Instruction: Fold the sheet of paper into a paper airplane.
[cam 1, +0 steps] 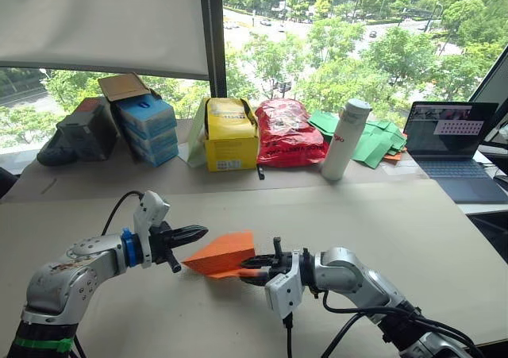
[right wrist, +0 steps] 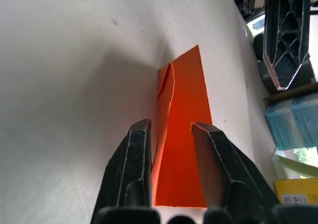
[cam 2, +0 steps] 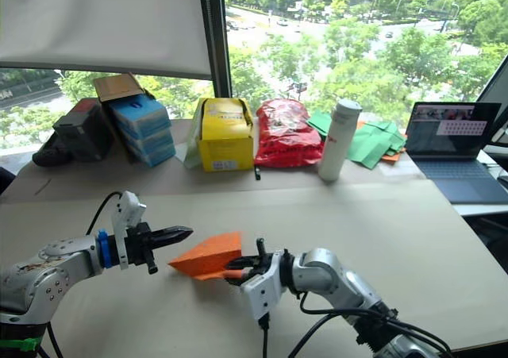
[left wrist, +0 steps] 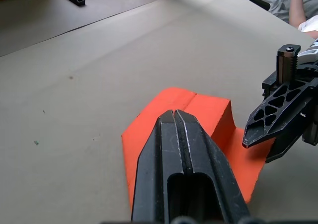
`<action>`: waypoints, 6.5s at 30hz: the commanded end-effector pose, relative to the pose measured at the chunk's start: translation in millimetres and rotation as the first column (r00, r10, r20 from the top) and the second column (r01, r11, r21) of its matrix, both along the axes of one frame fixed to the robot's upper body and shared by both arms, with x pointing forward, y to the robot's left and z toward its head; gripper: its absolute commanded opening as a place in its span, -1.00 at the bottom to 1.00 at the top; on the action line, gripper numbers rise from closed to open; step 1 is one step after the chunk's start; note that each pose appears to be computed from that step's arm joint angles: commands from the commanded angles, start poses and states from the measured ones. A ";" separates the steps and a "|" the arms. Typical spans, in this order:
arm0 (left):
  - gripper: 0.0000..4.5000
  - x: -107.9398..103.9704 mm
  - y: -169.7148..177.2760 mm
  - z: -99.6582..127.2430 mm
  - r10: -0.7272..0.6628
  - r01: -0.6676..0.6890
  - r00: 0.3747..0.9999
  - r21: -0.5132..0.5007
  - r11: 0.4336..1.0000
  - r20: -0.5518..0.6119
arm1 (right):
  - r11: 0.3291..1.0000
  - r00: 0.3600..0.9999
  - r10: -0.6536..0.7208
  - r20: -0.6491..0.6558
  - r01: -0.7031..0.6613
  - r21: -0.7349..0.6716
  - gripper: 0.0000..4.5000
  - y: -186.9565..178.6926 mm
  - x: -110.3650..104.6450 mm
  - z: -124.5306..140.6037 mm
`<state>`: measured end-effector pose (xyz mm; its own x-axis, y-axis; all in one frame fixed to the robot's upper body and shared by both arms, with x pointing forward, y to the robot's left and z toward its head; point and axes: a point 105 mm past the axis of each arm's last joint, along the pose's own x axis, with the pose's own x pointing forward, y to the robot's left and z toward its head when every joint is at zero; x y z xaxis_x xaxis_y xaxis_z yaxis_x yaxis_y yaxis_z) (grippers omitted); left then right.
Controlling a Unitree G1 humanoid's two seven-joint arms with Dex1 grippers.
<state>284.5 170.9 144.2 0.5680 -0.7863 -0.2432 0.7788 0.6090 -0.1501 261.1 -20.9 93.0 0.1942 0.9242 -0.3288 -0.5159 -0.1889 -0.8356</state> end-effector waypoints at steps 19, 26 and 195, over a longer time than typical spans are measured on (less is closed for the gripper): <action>-1.00 -1.0 -18.3 2.9 -0.065 0.065 0.997 0.018 0.998 0.035 | 0.957 0.728 -0.225 -0.647 0.291 -0.005 -0.98 4.3 4.9 7.9; -1.00 5.2 -27.0 -8.1 -0.108 0.100 0.992 0.113 0.989 0.063 | 0.934 0.652 -0.330 -0.683 0.329 -0.137 -0.98 -3.8 0.9 -19.3; -1.00 -35.2 -22.1 -89.2 -0.370 0.343 0.928 0.471 0.812 -0.037 | 0.847 0.253 -0.264 -0.931 0.522 -0.098 0.30 -37.6 39.3 5.7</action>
